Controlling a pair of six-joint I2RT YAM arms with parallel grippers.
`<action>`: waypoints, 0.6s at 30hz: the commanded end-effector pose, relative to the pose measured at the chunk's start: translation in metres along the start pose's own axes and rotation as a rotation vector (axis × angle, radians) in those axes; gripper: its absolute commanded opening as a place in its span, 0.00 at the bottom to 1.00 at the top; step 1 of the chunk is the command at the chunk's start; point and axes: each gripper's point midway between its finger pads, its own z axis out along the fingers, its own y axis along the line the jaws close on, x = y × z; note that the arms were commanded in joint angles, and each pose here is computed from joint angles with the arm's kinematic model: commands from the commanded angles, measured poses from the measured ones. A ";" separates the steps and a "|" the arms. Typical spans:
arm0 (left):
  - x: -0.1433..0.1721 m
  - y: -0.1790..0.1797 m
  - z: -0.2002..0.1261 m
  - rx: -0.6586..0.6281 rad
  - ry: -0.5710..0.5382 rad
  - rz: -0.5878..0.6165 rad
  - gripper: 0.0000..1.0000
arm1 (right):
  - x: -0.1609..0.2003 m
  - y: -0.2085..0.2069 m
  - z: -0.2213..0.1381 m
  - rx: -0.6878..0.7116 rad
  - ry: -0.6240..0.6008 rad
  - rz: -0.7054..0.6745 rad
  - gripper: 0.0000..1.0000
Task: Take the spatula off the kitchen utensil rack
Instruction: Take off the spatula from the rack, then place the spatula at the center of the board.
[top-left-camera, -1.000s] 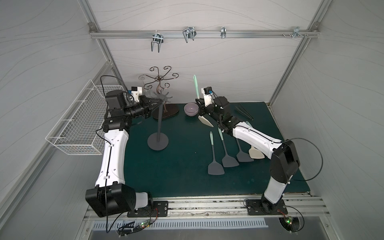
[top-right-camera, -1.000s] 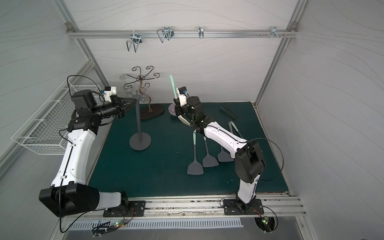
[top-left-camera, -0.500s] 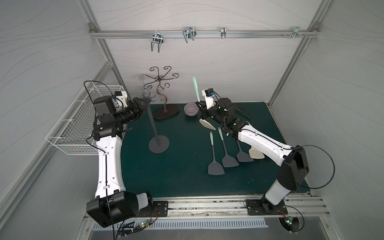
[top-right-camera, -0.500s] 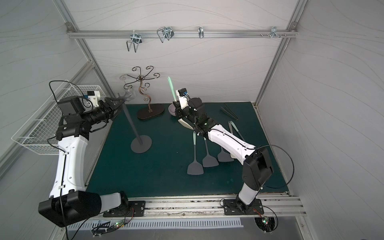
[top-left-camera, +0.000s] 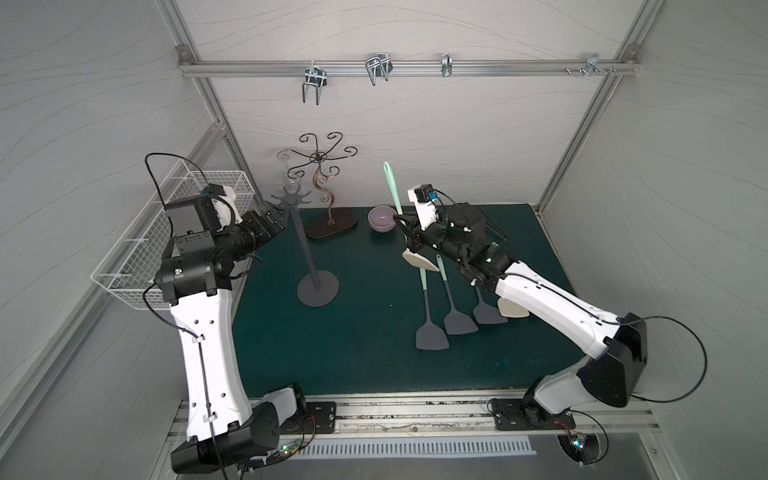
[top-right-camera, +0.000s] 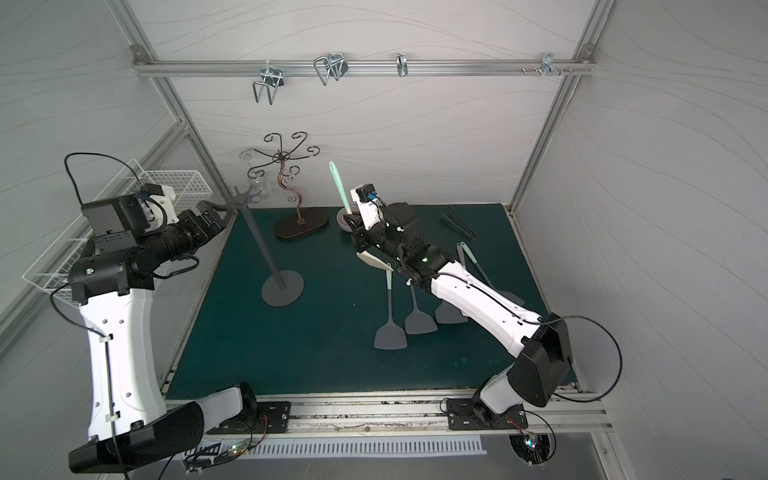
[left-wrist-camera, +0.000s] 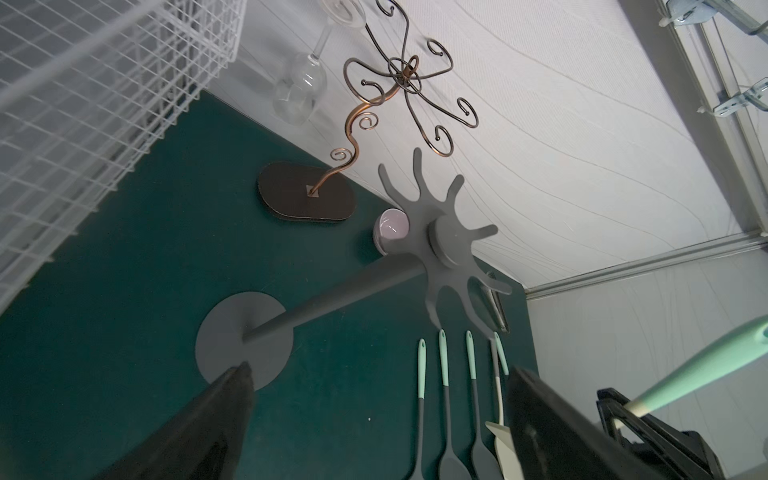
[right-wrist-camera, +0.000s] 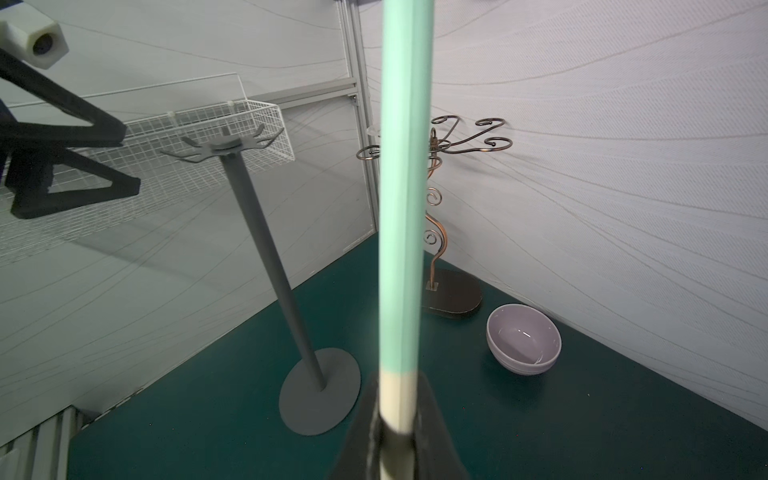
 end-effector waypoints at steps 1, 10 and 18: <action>-0.006 -0.013 -0.032 -0.011 -0.079 0.088 0.99 | -0.001 0.015 -0.017 -0.042 -0.016 -0.001 0.00; 0.033 -0.097 -0.052 0.219 -0.022 0.275 0.99 | 0.021 0.045 -0.044 -0.125 -0.011 -0.044 0.00; 0.121 -0.190 -0.018 0.427 0.113 0.451 0.98 | 0.022 0.054 -0.057 -0.116 -0.024 -0.060 0.00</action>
